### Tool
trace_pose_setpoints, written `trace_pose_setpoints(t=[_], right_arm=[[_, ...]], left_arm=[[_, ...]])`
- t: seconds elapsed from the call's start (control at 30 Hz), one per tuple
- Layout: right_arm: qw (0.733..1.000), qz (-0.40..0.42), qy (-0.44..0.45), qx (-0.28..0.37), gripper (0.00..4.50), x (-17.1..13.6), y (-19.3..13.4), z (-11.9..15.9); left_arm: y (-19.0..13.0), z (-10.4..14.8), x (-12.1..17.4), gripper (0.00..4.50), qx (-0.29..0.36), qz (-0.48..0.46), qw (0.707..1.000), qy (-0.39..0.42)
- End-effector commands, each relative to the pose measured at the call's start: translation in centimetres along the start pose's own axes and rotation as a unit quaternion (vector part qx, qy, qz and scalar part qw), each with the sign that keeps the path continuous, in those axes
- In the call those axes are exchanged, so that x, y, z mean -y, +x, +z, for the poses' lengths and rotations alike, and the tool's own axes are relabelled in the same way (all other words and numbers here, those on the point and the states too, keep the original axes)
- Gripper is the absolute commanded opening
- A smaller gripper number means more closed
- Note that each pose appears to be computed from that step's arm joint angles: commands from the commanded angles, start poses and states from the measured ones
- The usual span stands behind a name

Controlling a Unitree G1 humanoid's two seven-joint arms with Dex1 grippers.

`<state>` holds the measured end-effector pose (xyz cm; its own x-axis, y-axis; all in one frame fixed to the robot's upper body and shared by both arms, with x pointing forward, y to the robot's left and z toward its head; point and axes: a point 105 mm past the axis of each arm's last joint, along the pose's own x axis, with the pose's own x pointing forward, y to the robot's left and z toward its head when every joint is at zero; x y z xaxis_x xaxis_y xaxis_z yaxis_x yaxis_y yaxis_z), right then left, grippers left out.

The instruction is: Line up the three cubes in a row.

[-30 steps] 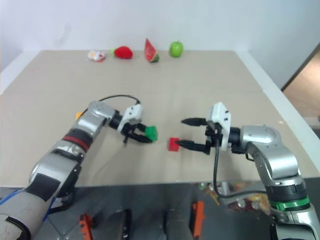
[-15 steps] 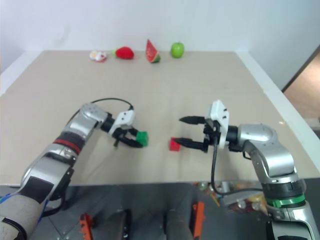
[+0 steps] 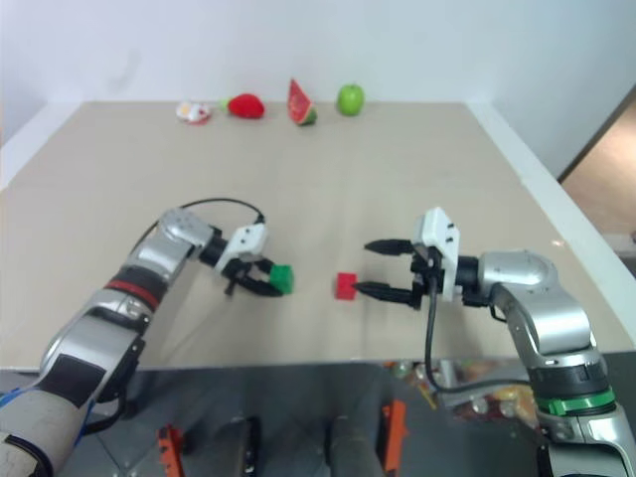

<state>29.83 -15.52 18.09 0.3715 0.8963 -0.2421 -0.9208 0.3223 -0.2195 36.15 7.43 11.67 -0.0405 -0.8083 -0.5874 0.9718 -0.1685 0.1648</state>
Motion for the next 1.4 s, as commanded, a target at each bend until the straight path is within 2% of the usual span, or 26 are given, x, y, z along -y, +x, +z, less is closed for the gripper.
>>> trace_pose_setpoints(t=[0.03, 0.1, 0.17, 0.37, 0.4, 0.67, 0.8, 0.93, 1.1, 1.23, 1.3, 1.4], right_arm=[[1.0, -0.002, -0.028, 0.009, 3.87, 0.2, -0.1, 1.2], [1.0, -0.001, -0.028, 0.012, 3.87, 0.2, 0.0, 1.2], [1.0, -0.001, -0.028, 0.013, 3.87, 0.2, 0.0, 1.2], [0.999, -0.004, -0.028, 0.018, 3.87, 0.3, 0.1, 1.5], [0.999, -0.004, -0.028, 0.019, 3.87, 0.3, 0.1, 1.5], [0.999, 0.0, -0.03, 0.022, 3.87, 0.4, 0.3, 1.7], [0.999, 0.005, -0.032, 0.022, 3.87, 0.4, 0.2, 1.9], [0.999, 0.015, -0.036, 0.027, 3.87, 0.1, 0.4, 2.3], [0.997, 0.039, -0.045, 0.043, 3.87, -0.3, 1.5, 3.3], [0.995, 0.054, -0.059, 0.065, 3.87, -0.4, 3.1, 4.4], [0.993, 0.066, -0.064, 0.073, 3.87, -0.6, 4.0, 4.7], [0.991, 0.09, -0.067, 0.078, 3.87, -1.2, 5.1, 4.8]], left_arm=[[-0.2, -0.4, 0.2, 1.32, -0.012, -0.004, 1.0, -0.001], [-0.2, -0.2, -0.1, 1.32, -0.009, 0.004, 1.0, -0.002], [-0.2, -0.1, -0.4, 2.33, -0.005, 0.015, 1.0, -0.005], [-0.5, 0.0, -0.6, 4.3, -0.01, 0.022, 1.0, 0.003], [-0.6, 0.0, -0.6, 4.41, -0.011, 0.021, 1.0, 0.003], [-2.8, -0.8, -0.4, 4.41, -0.03, 0.026, 0.999, -0.004], [-6.3, -1.4, 0.0, 4.41, -0.034, 0.052, 0.998, -0.012], [-9.3, -1.1, 1.6, 4.41, 0.0, 0.076, 0.996, -0.036], [-12.3, -1.3, 5.4, 4.41, 0.049, 0.13, 0.987, -0.085], [-13.5, -1.4, 7.4, 4.41, 0.097, 0.223, 0.961, -0.133], [-14.3, -1.3, 7.7, 4.41, 0.132, 0.287, 0.936, -0.156], [-16.0, -1.8, 7.7, 4.41, 0.172, 0.398, 0.882, -0.183]])
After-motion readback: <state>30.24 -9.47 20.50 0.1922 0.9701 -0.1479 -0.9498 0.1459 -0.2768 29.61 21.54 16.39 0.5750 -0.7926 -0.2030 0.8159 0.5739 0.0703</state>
